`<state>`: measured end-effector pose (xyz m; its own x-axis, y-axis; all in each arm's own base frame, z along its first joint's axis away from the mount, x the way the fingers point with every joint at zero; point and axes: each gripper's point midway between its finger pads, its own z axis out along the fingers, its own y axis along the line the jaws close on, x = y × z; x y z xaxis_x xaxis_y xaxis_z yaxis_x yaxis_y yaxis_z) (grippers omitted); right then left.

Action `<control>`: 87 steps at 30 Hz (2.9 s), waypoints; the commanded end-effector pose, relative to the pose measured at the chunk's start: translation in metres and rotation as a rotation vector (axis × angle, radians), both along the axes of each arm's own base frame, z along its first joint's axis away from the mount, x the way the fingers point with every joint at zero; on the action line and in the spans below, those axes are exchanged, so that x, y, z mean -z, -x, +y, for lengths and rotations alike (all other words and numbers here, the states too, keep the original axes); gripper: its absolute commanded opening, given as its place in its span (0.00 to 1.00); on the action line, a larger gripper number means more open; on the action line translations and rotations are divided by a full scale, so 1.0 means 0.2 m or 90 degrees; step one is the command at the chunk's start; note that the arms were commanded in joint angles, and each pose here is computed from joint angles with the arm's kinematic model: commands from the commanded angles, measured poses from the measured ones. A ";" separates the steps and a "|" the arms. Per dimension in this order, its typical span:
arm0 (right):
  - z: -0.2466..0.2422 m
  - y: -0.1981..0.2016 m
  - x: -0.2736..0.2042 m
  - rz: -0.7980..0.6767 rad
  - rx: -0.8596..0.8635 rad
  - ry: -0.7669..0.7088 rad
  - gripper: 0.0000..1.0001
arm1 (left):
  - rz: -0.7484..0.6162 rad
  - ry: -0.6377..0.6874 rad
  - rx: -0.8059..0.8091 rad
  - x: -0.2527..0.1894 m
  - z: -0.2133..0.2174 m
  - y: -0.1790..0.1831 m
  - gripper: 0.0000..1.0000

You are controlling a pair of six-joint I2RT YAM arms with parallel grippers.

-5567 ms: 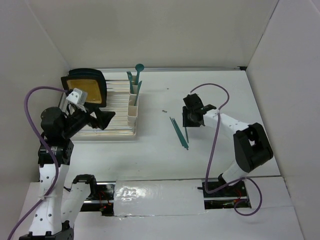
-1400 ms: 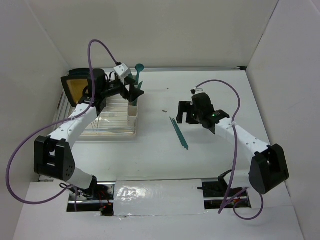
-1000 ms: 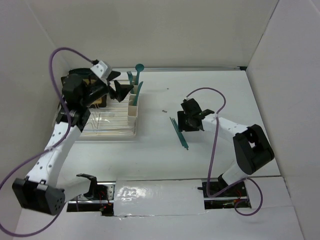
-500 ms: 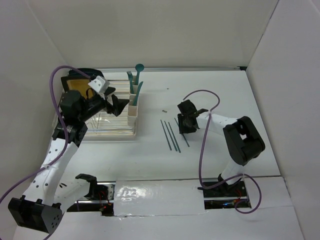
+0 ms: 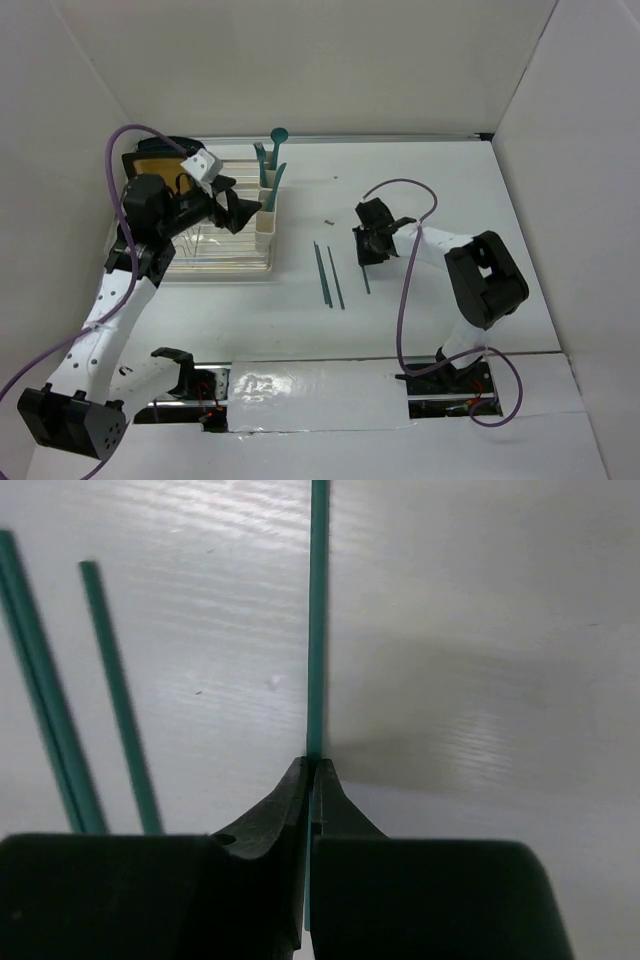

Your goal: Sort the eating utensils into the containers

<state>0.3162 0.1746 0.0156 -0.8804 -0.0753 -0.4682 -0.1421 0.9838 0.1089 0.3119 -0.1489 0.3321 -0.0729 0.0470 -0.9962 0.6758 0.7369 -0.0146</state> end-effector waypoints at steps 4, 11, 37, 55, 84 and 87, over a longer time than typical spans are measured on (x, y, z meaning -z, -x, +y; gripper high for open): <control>0.23 -0.05 -0.43 -0.098 -0.103 -0.219 0.00 | 0.138 0.098 0.042 -0.13 -0.12 0.01 0.87; 0.34 -0.04 -1.10 -0.300 -0.199 -0.385 0.00 | 0.245 0.182 -0.037 0.01 -0.32 -0.13 0.85; 0.50 0.05 -1.42 -0.354 -0.267 -0.489 0.00 | 0.325 0.225 0.006 0.13 -0.94 -0.37 0.44; -0.10 -0.05 -1.35 -0.321 -0.035 -0.376 1.00 | -0.012 0.124 0.086 -0.44 -0.42 -0.38 0.00; 0.27 0.05 -0.63 -0.167 -0.077 -0.257 0.96 | -0.092 0.082 0.153 -0.03 -0.25 -0.25 0.00; 0.27 0.03 -0.62 -0.169 -0.067 -0.249 0.96 | -0.095 0.070 0.171 0.02 -0.26 -0.25 0.00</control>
